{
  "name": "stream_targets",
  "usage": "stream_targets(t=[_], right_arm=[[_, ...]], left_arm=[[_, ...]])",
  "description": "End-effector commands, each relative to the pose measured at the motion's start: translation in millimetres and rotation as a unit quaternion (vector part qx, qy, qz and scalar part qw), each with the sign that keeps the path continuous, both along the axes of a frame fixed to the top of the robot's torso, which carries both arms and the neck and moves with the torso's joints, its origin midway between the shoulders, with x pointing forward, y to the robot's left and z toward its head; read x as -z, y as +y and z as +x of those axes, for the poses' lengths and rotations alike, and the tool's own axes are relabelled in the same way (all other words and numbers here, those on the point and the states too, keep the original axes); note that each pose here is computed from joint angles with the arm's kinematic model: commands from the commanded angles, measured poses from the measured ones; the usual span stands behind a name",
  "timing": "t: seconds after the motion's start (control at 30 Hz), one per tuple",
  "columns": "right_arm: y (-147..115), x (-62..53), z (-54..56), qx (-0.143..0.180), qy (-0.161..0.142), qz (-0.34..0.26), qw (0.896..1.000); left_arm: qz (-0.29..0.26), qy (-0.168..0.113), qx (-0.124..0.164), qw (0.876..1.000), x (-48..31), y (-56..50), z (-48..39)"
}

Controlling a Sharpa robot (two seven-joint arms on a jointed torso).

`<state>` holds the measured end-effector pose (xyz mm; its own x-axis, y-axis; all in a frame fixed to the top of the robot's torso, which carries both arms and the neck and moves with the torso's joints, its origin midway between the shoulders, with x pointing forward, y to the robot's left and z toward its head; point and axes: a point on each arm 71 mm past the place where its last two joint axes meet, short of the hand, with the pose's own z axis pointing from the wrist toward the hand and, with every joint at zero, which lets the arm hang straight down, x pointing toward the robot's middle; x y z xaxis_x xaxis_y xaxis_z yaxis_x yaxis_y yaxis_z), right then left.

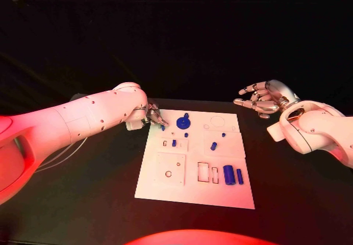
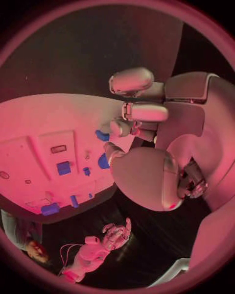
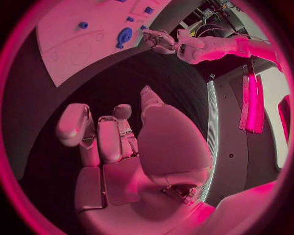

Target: Assemble the parts on the task board

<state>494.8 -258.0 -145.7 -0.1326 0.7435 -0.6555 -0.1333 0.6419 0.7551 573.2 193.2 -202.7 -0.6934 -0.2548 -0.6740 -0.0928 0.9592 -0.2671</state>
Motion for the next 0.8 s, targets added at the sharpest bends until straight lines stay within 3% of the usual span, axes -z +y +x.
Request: stream_targets(t=[0.03,0.8], right_arm=[[1.3,-0.4,-0.2,-0.006,-0.004,0.000,1.000],[1.4,-0.4,0.1,-0.007,-0.004,0.000,1.000]], left_arm=[[-0.006,0.010,0.010,1.000,1.0,-3.3,-1.1],[-0.034,0.018,0.002,0.999,3.0,-1.2,-1.5]])
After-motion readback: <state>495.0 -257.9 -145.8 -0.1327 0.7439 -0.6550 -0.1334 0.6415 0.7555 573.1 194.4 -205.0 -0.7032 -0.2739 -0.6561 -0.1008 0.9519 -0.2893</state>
